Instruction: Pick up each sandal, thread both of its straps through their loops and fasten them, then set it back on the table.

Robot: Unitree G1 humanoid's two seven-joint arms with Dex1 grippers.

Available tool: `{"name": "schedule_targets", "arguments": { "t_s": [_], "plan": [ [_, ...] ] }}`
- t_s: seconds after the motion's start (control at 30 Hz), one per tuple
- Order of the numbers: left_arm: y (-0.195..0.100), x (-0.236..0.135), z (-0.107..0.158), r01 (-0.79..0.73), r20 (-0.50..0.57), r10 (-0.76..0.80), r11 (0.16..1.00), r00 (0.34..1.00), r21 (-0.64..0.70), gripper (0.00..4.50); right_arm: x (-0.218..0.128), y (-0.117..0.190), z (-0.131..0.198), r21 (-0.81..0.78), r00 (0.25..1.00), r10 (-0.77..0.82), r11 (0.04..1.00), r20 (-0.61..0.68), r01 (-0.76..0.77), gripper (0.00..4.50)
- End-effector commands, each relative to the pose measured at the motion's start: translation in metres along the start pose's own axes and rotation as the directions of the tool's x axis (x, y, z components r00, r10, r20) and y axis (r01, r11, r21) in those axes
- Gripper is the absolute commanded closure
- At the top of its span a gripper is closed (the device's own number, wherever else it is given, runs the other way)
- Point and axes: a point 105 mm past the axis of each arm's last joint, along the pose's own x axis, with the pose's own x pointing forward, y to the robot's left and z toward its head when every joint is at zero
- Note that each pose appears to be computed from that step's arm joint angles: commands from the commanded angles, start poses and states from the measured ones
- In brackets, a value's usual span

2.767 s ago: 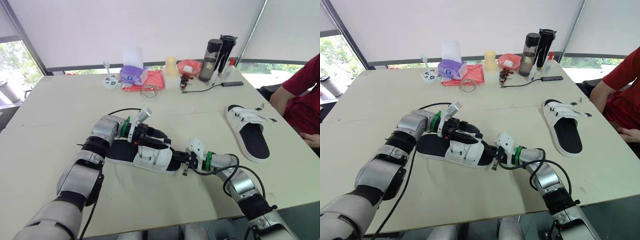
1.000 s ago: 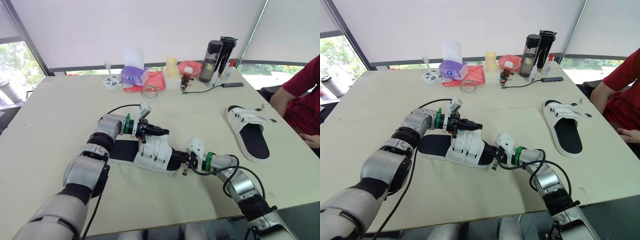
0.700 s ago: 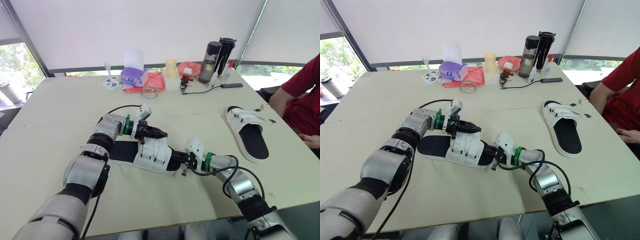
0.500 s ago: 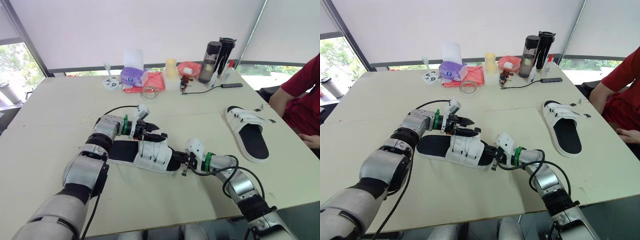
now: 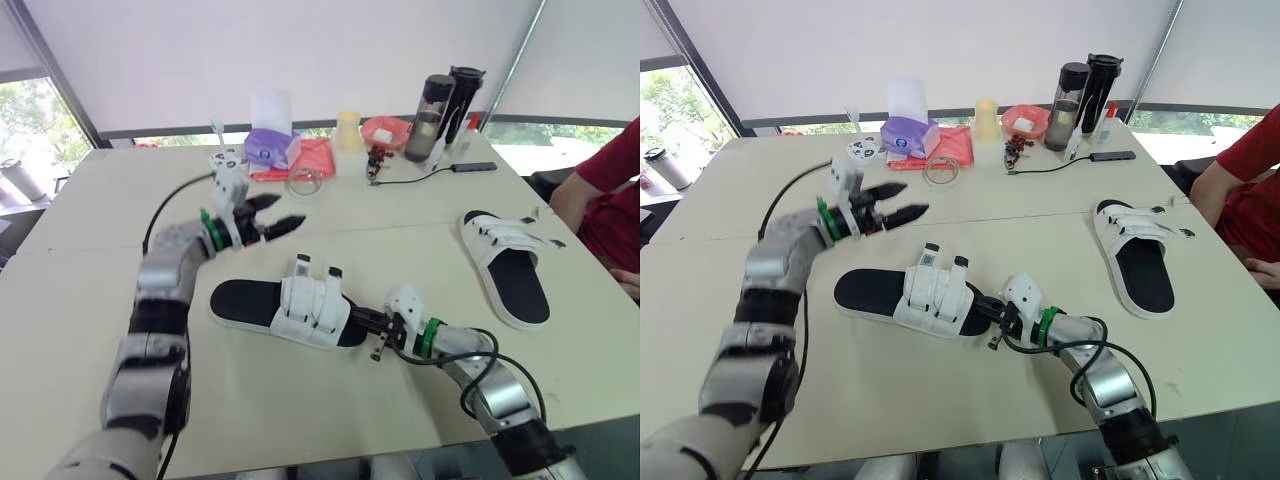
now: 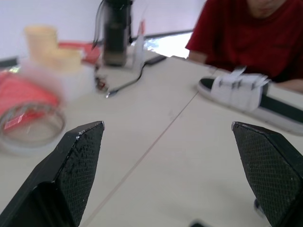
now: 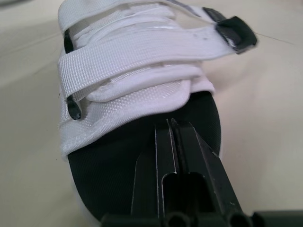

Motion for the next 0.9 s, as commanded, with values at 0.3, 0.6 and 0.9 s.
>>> {"name": "schedule_targets", "arguments": {
  "t_s": [0.3,0.6,0.9],
  "plan": [
    [-0.06,-0.054,-0.012,0.011,-0.025,-0.015,0.986,1.0,-0.164,0.04,-0.052,-0.017,0.035,-0.051,0.991,-0.136,0.989,-0.002,0.136,4.5],
    [-0.077,-0.087,-0.02,0.092,-0.116,-0.143,0.926,0.983,-0.365,0.04,-0.082,0.0,0.04,-0.056,0.991,-0.093,0.995,-0.094,0.088,4.5],
    [-0.074,-0.073,-0.038,0.182,-0.17,-0.289,0.866,0.942,-0.465,0.04,-0.088,0.008,0.037,-0.038,0.989,-0.086,0.996,-0.12,0.082,4.5]
  ]
}}
